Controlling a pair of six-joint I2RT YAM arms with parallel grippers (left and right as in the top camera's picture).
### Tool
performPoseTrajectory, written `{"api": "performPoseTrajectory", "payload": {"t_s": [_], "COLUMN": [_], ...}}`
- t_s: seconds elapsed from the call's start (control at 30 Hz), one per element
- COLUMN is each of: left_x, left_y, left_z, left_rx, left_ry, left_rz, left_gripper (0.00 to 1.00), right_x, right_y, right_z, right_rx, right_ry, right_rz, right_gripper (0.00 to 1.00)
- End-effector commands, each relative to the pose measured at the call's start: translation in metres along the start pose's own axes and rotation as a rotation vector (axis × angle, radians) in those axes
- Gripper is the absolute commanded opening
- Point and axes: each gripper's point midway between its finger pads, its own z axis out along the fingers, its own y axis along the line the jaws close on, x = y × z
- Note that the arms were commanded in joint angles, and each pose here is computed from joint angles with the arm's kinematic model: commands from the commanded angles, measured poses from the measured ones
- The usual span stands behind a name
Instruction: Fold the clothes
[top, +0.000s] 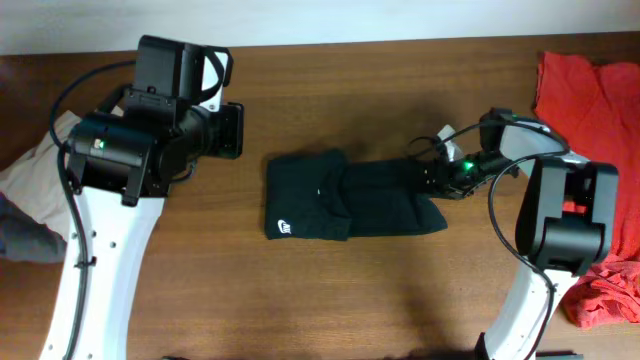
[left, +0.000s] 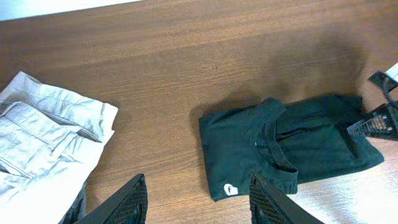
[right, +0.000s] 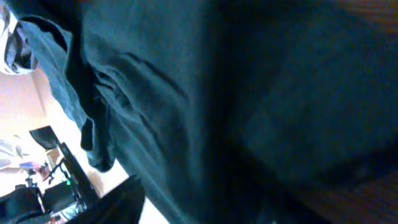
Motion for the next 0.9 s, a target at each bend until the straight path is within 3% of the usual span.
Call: {"api": "performPoseTrajectory", "payload": {"t_s": [0.0, 0.07, 0.23, 0.4, 0.5, 0.87], "left_x": [-0.003, -0.001, 0.0, 0.004, 0.003, 0.003], "left_y": [0.005, 0.005, 0.006, 0.011, 0.012, 0.014], "left_z": [-0.012, -0.012, -0.011, -0.011, -0.012, -0.012], "left_rx": [-0.017, -0.021, -0.021, -0.05, -0.058, -0.072], "left_ry": [-0.027, -0.019, -0.013, 0.0, -0.002, -0.004], "left_rz": [0.016, 0.016, 0.017, 0.018, 0.018, 0.018], "left_gripper": [0.53, 0.53, 0.53, 0.53, 0.54, 0.54], "right_x": [0.016, 0.016, 0.017, 0.002, 0.003, 0.009], "right_y": [-0.024, -0.025, -0.029, -0.035, -0.044, -0.048], "right_z": [0.018, 0.017, 0.0, -0.048, -0.063, -0.03], "right_rx": [0.057, 0.054, 0.048, 0.07, 0.074, 0.062], "right_ry": [0.076, 0.071, 0.057, -0.064, -0.101, -0.08], "right_rz": [0.024, 0.028, 0.074, 0.153, 0.183, 0.143], "right_gripper": [0.5, 0.45, 0.49, 0.63, 0.66, 0.67]}}
